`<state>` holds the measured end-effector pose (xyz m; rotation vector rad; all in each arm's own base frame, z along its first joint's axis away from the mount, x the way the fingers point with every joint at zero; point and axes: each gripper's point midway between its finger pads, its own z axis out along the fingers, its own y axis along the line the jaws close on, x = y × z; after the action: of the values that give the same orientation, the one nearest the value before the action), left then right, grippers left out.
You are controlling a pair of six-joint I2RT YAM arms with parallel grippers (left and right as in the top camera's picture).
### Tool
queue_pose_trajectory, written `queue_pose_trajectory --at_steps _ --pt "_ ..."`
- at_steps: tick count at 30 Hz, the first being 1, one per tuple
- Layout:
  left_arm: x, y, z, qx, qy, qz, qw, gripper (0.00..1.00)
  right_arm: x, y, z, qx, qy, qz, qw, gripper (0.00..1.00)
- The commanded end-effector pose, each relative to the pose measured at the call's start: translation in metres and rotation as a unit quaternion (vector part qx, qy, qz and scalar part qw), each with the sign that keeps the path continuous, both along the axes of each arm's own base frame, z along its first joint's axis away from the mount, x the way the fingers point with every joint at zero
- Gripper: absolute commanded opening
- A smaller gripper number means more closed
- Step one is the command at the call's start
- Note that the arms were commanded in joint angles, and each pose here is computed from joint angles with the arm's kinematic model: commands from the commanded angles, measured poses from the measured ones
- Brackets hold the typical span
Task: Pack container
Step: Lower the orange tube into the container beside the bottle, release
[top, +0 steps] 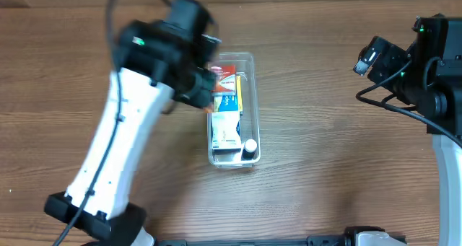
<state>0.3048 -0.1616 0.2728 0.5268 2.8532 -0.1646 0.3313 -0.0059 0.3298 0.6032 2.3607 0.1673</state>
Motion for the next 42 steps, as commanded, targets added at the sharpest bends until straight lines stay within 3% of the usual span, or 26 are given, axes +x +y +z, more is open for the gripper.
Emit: queue_pose_trajectory --at_steps 1,5,16,22,31,39,40,41,42 --pt "-0.026 -0.034 0.006 -0.008 -0.003 -0.028 1.000 0.17 -0.002 -0.001 0.006 0.003 -0.010 -0.005 1.000 1.00" --pt "-0.042 -0.044 -0.011 0.057 -0.011 -0.026 0.998 0.18 -0.002 -0.001 0.006 0.003 -0.010 -0.005 1.000 1.00" --pt "-0.067 -0.057 -0.087 0.099 0.055 -0.036 0.993 0.18 -0.002 -0.001 0.006 0.003 -0.010 -0.005 1.000 1.00" --pt "-0.079 -0.060 -0.121 0.094 0.091 -0.040 0.991 0.19 -0.002 -0.001 0.006 0.003 -0.010 -0.005 1.000 1.00" --pt "-0.075 -0.065 -0.156 0.084 0.085 -0.044 0.992 0.21 -0.002 -0.001 0.006 0.003 -0.010 -0.005 1.000 1.00" --pt "-0.076 -0.066 -0.156 0.079 0.088 -0.044 0.992 0.49 -0.002 -0.001 0.006 0.003 -0.010 -0.005 1.000 1.00" --pt "-0.077 -0.067 -0.151 0.074 0.089 -0.044 0.992 0.89 -0.002 -0.001 0.006 0.003 -0.010 -0.005 1.000 1.00" --pt "-0.076 -0.068 -0.144 0.069 0.086 -0.043 0.993 1.00 -0.002 -0.001 0.006 0.003 -0.010 -0.005 1.000 1.00" --pt "-0.075 -0.069 -0.136 0.065 0.081 -0.043 0.994 1.00 -0.002 -0.001 0.006 0.003 -0.010 -0.005 1.000 1.00"
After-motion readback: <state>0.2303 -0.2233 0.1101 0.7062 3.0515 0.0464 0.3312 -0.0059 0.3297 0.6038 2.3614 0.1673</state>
